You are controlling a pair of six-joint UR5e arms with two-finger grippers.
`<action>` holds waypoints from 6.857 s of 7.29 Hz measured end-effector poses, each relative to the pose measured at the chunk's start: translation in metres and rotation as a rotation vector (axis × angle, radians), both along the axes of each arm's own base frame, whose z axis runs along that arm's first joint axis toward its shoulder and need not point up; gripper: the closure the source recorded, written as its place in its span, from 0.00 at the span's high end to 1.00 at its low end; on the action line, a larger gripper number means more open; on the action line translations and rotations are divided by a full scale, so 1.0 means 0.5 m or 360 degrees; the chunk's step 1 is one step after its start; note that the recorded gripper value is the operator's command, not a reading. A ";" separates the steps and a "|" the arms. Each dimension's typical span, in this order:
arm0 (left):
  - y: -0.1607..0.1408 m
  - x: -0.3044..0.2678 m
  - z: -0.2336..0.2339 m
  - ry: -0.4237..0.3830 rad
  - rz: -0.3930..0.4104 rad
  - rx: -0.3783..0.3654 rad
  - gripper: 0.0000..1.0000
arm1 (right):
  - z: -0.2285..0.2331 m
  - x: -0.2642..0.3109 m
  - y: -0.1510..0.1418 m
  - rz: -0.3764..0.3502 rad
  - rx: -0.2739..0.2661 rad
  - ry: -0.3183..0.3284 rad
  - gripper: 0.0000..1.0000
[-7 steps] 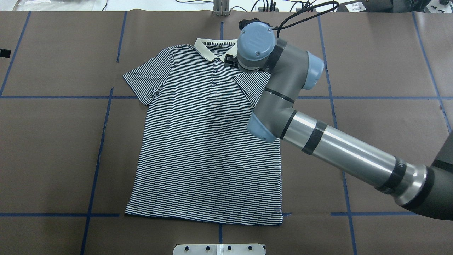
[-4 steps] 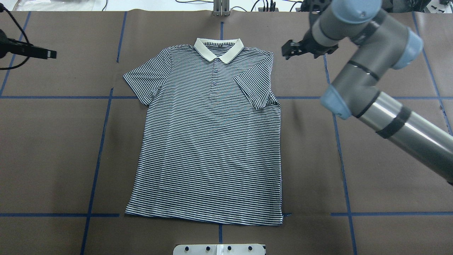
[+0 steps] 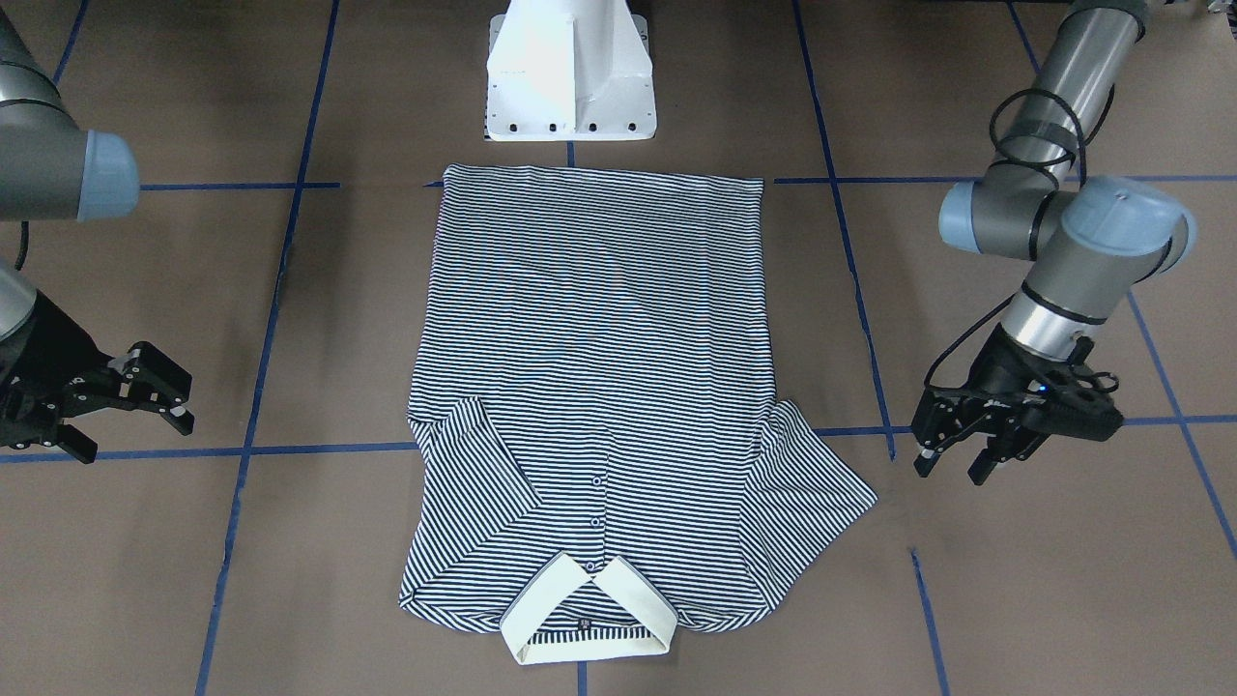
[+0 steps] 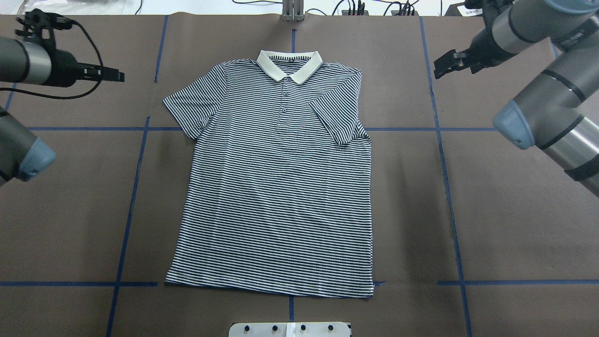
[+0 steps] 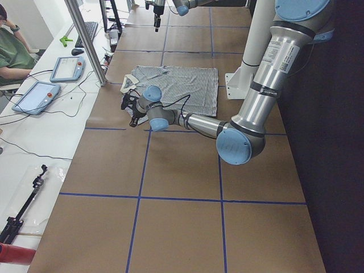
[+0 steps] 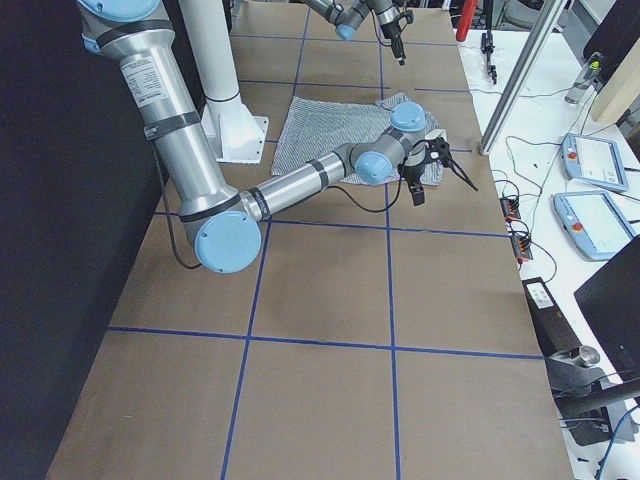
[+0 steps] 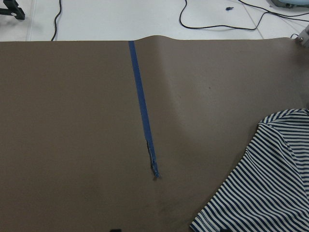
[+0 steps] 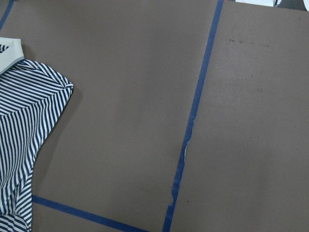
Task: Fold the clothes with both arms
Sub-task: 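Raise the right gripper away while the left gripper approaches the other sleeve, then fold the sleeve nearest the left gripper inward onto the shirt body, then lower both grippers to the shirt hem corners nearest the robot, then grasp the hem corners with both grippers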
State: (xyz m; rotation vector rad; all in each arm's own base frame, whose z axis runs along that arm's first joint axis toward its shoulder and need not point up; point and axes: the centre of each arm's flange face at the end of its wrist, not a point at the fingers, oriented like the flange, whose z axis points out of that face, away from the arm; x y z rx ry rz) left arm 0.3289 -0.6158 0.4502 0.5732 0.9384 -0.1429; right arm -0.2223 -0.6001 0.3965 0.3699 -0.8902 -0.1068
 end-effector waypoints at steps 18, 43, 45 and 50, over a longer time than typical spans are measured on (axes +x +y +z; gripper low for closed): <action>0.000 0.309 -0.305 -0.0030 -0.0068 -0.0294 0.00 | 0.023 0.013 0.005 0.0009 0.0011 -0.0002 1.00; 0.788 0.247 -0.135 -0.0047 0.0366 -0.0562 0.51 | -0.224 -0.484 0.836 0.0453 -0.0558 -0.0168 0.88; 0.793 0.256 -0.129 -0.0059 0.0375 -0.0566 0.47 | -0.223 -0.485 0.836 0.0453 -0.0557 -0.0166 0.88; 0.801 0.262 -0.129 -0.0061 0.0390 -0.0566 0.00 | -0.218 -0.488 0.838 0.0452 -0.0558 -0.0158 0.77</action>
